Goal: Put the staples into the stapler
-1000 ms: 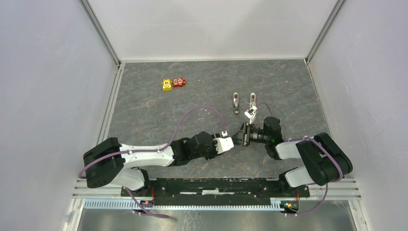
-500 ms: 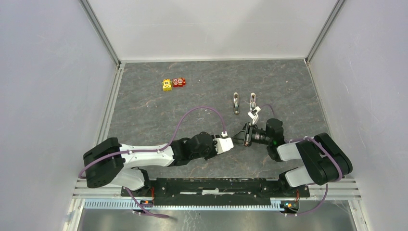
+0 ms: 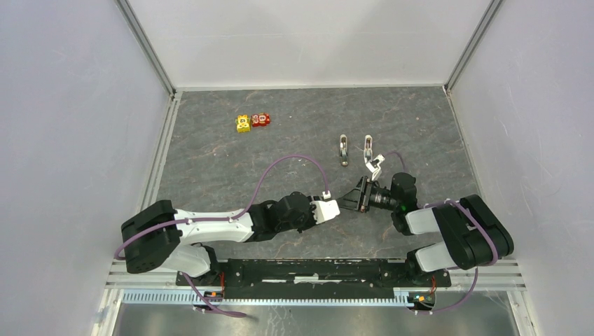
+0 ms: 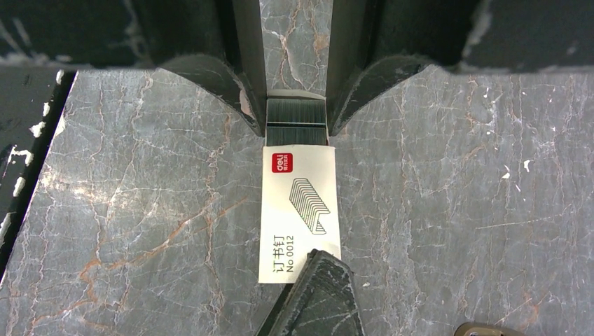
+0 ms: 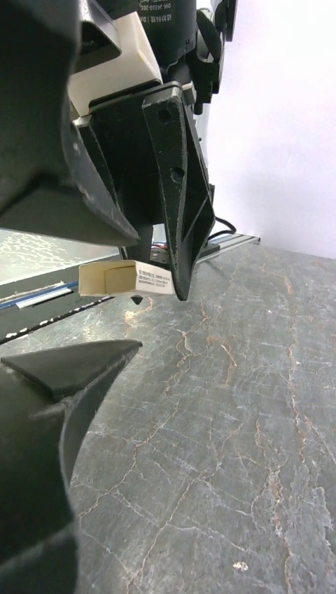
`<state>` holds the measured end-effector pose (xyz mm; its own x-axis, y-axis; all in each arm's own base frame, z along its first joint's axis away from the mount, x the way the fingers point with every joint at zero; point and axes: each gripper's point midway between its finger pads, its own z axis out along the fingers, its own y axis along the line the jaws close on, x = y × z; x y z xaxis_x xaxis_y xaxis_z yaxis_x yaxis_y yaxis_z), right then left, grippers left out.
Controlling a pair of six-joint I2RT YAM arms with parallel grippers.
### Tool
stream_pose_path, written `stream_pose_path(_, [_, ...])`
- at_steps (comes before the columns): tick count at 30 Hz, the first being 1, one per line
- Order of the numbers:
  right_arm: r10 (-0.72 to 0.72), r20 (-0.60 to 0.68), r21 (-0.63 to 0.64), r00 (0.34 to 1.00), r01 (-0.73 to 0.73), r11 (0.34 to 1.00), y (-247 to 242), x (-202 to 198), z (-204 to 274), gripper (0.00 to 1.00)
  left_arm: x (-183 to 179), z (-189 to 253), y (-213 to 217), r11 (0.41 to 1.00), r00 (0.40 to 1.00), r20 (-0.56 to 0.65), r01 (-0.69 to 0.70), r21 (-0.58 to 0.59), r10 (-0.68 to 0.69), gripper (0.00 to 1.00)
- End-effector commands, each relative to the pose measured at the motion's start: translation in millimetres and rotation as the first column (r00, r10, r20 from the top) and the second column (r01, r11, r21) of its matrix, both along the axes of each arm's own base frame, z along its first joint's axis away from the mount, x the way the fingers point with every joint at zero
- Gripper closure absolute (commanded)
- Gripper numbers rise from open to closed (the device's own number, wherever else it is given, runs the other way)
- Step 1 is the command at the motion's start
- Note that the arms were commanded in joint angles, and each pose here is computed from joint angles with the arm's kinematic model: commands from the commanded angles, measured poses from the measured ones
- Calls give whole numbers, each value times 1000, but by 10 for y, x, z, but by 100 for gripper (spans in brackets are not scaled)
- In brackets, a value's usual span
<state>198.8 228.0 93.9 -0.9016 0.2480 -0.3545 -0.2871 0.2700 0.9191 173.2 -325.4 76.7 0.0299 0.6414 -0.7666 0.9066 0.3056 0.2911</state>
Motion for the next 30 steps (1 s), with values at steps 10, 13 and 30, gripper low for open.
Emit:
stream_pose_path(10, [68,88,-62,994,-63,996,127,4,11,36,49,159,-72,999,999,43,9,-34,-7,66])
stream_pose_path(13, [79,88,-55,993,-75,996,173,-8,25,40,48,155,-70,999,999,43,9,-33,-8,66])
stream_pose_path(30, [75,83,-44,994,-71,996,116,7,25,70,54,102,22,1000,999,49,-13,-19,14,69])
